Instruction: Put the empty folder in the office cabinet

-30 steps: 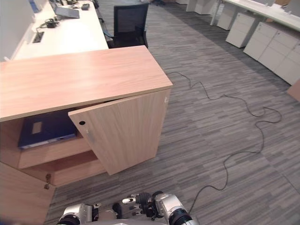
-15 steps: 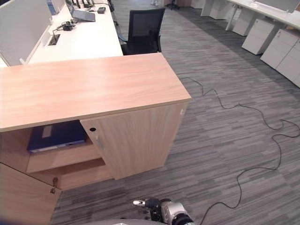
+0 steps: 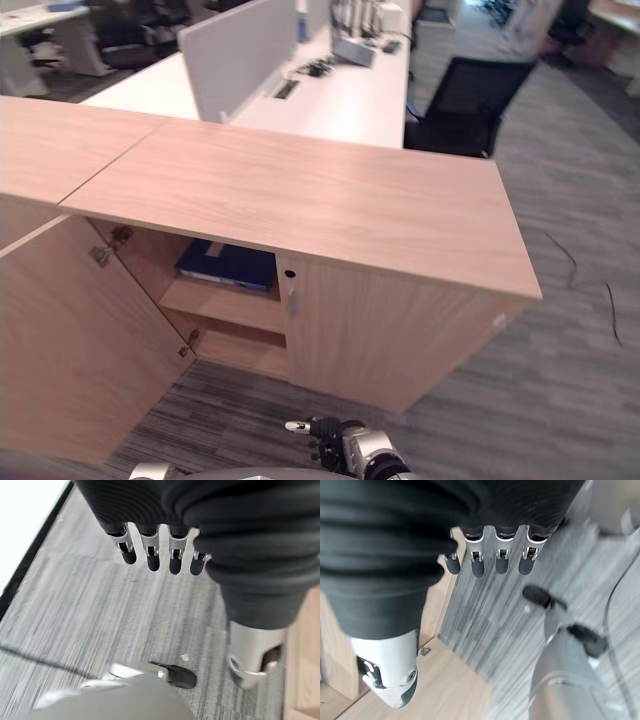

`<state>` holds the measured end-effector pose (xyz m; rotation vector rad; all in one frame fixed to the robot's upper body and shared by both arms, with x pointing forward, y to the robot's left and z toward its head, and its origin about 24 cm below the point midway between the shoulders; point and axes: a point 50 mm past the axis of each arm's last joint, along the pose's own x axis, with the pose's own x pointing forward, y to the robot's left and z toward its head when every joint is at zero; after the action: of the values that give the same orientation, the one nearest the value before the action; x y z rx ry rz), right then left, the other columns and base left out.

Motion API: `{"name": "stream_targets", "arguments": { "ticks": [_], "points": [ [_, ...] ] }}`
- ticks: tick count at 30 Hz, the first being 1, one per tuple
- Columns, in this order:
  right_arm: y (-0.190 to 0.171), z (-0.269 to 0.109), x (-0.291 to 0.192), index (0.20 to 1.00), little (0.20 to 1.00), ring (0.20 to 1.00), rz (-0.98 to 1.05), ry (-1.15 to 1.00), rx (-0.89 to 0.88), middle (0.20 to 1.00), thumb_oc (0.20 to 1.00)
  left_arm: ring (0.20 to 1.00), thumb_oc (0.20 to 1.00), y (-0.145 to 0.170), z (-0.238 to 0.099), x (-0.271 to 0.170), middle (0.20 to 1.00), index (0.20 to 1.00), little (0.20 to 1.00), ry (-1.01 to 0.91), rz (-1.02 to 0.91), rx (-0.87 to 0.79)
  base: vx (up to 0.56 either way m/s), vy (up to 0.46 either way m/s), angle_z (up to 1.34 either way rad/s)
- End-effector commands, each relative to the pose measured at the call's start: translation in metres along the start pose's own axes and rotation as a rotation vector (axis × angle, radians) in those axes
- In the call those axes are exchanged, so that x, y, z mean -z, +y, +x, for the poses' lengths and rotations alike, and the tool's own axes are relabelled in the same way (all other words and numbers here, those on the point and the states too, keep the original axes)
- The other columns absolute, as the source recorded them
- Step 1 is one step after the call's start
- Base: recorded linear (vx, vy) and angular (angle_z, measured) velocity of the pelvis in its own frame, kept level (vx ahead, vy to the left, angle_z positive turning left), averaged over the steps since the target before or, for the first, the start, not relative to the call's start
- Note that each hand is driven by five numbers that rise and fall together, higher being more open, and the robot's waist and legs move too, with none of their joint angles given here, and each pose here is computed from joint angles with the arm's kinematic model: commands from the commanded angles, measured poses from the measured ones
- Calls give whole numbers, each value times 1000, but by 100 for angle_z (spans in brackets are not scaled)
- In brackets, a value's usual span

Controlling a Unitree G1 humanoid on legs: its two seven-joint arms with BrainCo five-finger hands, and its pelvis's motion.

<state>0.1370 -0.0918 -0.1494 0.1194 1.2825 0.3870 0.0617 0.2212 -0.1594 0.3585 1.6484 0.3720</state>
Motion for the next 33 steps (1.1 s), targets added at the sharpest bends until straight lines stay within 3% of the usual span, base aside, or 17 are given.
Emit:
{"name": "stream_targets", "arguments": {
  "ticks": [1,17,19,22,25,28,30,33],
  "points": [
    [25,5,-6,1000,1000,1000,-18,-24,-80,1000,1000,1000,1000,-18,-4,7,1000,1000,1000,34,29,24,147,-346,41],
    [13,4,-22,1000,1000,1000,0,-58,-38,1000,1000,1000,1000,-22,-17,-12,1000,1000,1000,-62,-134,74,-12,-210,70],
    [9,3,-21,1000,1000,1000,38,-76,-25,1000,1000,1000,1000,-12,-24,-20,1000,1000,1000,-123,-278,87,-26,-2,128],
    [4,1,-17,1000,1000,1000,63,-77,-12,1000,1000,1000,1000,2,-27,-21,1000,1000,1000,-162,-341,73,-10,21,62],
    [-5,-2,-15,1000,1000,1000,96,-92,3,1000,1000,1000,1000,44,-29,-24,1000,1000,1000,-220,-428,-27,-5,19,45],
    [-7,-3,-12,1000,1000,1000,114,-93,6,1000,1000,1000,1000,61,-32,-26,1000,1000,1000,-253,-460,-67,8,4,17],
    [-13,-5,-5,1000,1000,1000,142,-81,11,1000,1000,1000,1000,104,-49,-42,1000,1000,1000,-355,-483,-161,13,0,20],
    [-21,-8,-11,1000,1000,1000,140,-98,24,1000,1000,1000,1000,128,-73,-75,1000,1000,1000,-483,-477,-212,-97,8,86]
  ]
}}
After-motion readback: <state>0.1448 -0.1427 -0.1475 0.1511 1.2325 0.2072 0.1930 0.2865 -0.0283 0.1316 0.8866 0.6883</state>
